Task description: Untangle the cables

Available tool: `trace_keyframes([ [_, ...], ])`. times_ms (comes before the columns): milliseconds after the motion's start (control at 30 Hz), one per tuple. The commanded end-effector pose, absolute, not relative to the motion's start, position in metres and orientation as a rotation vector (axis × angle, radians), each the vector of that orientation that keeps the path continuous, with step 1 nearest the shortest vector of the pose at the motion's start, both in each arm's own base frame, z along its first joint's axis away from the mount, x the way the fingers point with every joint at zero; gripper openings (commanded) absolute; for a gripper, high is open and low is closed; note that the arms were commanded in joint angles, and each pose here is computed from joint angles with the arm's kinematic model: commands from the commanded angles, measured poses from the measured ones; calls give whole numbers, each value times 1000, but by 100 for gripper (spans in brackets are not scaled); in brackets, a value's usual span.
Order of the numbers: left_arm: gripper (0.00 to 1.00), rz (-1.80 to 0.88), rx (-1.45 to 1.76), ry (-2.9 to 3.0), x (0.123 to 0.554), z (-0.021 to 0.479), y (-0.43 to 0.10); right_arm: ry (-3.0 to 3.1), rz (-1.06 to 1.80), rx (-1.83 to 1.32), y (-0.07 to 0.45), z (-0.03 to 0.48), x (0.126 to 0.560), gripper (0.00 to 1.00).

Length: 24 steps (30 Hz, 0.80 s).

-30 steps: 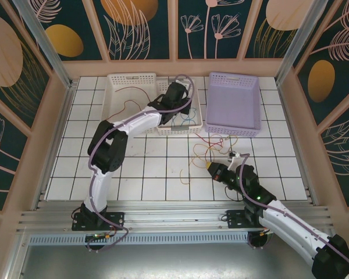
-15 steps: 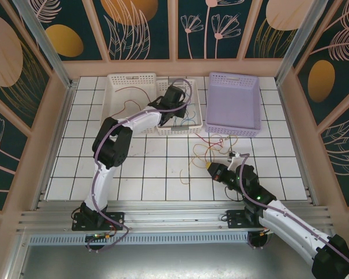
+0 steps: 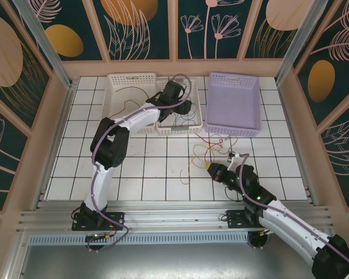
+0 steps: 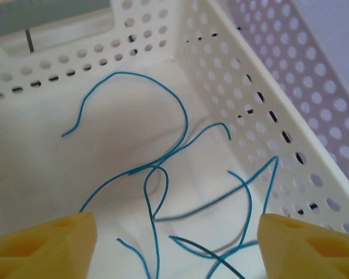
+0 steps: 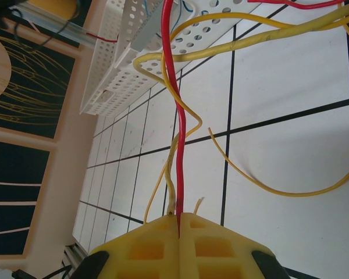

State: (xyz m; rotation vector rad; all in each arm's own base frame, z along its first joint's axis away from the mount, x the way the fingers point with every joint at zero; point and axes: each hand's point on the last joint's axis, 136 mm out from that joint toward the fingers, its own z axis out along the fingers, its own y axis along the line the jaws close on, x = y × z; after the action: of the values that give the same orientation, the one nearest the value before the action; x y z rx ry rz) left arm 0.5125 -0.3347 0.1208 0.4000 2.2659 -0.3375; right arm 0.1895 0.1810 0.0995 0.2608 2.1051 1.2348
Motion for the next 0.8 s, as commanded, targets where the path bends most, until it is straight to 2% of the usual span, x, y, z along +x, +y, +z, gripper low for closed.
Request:
trace_keyframes([
  [0,83,-369,394,2186,509,179,-328,2213,1183,288,172,54,177,0],
  [200,91,-364,380,2184,497,194,-318,2216,1185,293,173,62,178,0],
  [433,93,-455,291,2198,469,223,-305,2251,1166,283,175,69,178,0],
  [533,93,-574,255,2206,445,236,-304,2267,1180,231,181,76,177,0],
  [767,92,-944,274,2216,353,234,-312,2323,1212,43,200,88,171,0],
])
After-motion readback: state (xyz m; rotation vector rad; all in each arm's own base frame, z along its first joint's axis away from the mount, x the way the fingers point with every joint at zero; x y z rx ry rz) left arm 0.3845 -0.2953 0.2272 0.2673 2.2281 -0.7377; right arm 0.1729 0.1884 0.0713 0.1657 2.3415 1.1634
